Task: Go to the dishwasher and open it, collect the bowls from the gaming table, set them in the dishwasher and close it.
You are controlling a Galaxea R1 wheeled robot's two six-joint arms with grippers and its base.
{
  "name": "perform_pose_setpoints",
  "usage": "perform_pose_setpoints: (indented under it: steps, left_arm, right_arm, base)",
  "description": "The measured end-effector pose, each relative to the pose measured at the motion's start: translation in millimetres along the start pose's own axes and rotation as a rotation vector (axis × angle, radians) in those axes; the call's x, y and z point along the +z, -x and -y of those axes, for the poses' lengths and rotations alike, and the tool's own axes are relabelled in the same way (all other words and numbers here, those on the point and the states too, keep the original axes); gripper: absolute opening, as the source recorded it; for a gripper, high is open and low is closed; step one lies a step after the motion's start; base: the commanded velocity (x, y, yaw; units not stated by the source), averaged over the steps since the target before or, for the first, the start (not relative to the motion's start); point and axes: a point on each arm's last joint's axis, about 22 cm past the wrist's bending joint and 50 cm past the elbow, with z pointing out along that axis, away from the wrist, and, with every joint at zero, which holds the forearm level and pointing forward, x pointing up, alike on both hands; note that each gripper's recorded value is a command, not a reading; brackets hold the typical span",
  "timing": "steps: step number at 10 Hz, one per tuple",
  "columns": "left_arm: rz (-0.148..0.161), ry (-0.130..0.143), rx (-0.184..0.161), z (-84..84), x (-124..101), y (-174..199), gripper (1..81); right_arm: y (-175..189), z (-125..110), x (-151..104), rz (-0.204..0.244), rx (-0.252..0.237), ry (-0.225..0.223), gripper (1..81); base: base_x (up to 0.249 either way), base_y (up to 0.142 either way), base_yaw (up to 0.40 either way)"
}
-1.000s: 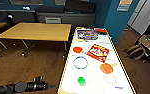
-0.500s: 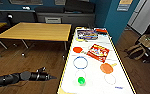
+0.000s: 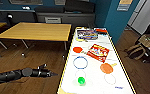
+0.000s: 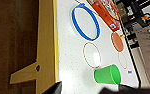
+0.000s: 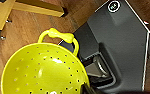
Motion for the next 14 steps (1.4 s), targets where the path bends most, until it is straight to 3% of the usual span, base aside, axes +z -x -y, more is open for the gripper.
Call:
perform_pose_setpoints:
  steps: [3,4,10,12,14]
  left_arm:
    - [-0.019,-0.047,-0.021,24.6,-6.2,-8.4,81.1]
    - [-0.019,-0.045,-0.018,23.1,-1.4,-11.3,81.1]
    - [0.061,0.114,0.052,-62.3,53.4,7.7,81.1]
    - [0.076,0.141,0.064,-79.6,77.6,6.3,81.1]
    - [0.084,0.137,0.062,-81.5,98.0,0.9,81.1]
  right_arm:
    - [0.1,-0.2,0.0,0.001,0.000,0.001,1.0]
    - [-0.2,-0.1,0.1,0.001,0.000,0.001,1.0]
    - [0.1,0.0,0.1,0.000,0.001,0.000,1.0]
    - [0.2,-0.1,0.1,0.001,0.000,0.001,1.0]
    - [0.0,0.0,0.2,0.001,0.001,0.000,1.0]
  base:
    - [0.000,0.000,0.000]
    - [0.000,0.000,0.000]
    - [0.000,0.000,0.000]
    - [0.000,0.000,0.000]
    - [0.000,0.000,0.000]
